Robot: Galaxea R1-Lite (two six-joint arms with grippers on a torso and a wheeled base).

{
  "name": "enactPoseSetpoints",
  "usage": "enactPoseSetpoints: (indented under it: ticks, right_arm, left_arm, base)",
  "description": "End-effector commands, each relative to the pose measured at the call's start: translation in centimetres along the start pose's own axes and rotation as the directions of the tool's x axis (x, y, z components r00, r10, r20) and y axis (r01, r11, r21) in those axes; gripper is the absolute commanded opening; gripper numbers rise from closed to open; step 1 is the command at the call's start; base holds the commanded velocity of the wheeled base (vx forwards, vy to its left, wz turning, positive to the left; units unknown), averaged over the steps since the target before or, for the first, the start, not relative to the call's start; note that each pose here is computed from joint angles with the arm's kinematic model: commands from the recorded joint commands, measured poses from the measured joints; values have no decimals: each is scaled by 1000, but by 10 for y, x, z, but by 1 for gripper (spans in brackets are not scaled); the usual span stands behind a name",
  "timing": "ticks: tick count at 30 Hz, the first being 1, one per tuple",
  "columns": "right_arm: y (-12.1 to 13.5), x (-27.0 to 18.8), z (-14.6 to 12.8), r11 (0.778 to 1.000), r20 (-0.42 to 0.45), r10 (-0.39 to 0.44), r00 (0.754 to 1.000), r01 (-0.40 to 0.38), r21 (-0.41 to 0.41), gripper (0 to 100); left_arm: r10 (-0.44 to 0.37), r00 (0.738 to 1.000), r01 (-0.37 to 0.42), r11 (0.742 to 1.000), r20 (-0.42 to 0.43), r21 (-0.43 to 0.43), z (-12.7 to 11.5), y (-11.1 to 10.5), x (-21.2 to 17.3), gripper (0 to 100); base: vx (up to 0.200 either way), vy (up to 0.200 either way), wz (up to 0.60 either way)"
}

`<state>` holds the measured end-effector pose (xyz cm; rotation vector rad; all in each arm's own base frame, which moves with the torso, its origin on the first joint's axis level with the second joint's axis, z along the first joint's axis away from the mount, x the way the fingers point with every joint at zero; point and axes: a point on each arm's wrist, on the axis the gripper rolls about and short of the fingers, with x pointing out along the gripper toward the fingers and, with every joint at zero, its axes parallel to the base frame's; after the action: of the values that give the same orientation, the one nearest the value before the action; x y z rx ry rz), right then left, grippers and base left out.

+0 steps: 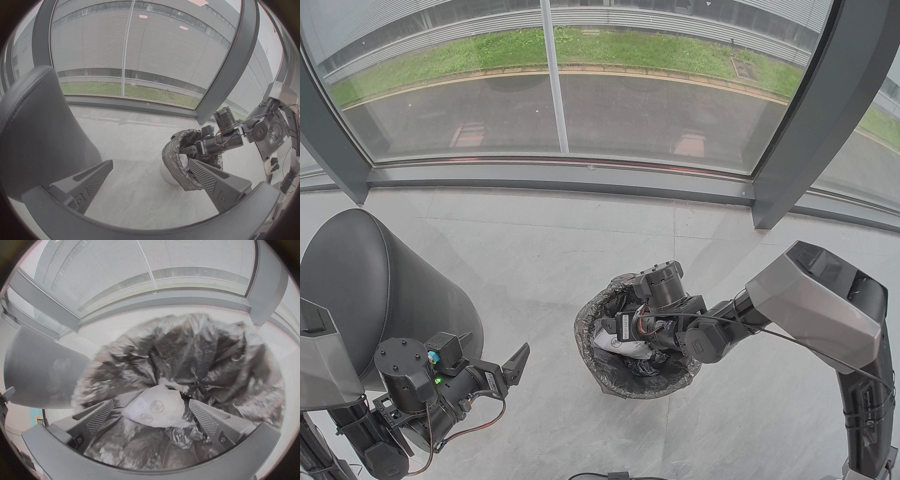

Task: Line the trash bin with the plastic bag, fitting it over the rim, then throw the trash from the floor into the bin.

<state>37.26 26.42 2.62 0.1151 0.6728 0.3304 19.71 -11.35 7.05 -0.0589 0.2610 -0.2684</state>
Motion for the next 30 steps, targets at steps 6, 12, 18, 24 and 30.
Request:
enactPoseSetpoints:
  ticks: [6, 12, 18, 24, 30]
  right_arm:
    - [12, -136, 21, 996, 80, 88, 993, -90, 26, 100]
    - [-20, -193, 24, 1000, 149, -1, 989, -3, 28, 100]
    - [-63, -242, 2, 982, 197, -184, 963, 187, 5, 100]
    - [-95, -296, -18, 961, 275, -254, 927, 275, -39, 100]
    - [-117, -360, -29, 929, 458, -336, 823, 369, 19, 100]
  left_arm:
    - [-16, 997, 17, 1000, 69, -16, 14, -3, -7, 100]
    - [-27, 993, 27, 1000, 113, 0, 23, -4, -14, 100]
    - [-1, 979, -18, 996, 204, 89, 39, -5, -30, 100]
    - [39, 957, -81, 987, 288, 138, 53, -6, -49, 100]
    - [98, 903, -136, 989, 418, 63, 75, -2, -79, 100]
  base:
    - [0, 0, 0]
    - [0, 0, 0]
    - [0, 0, 0]
    - [0, 0, 0]
    - [0, 0, 0]
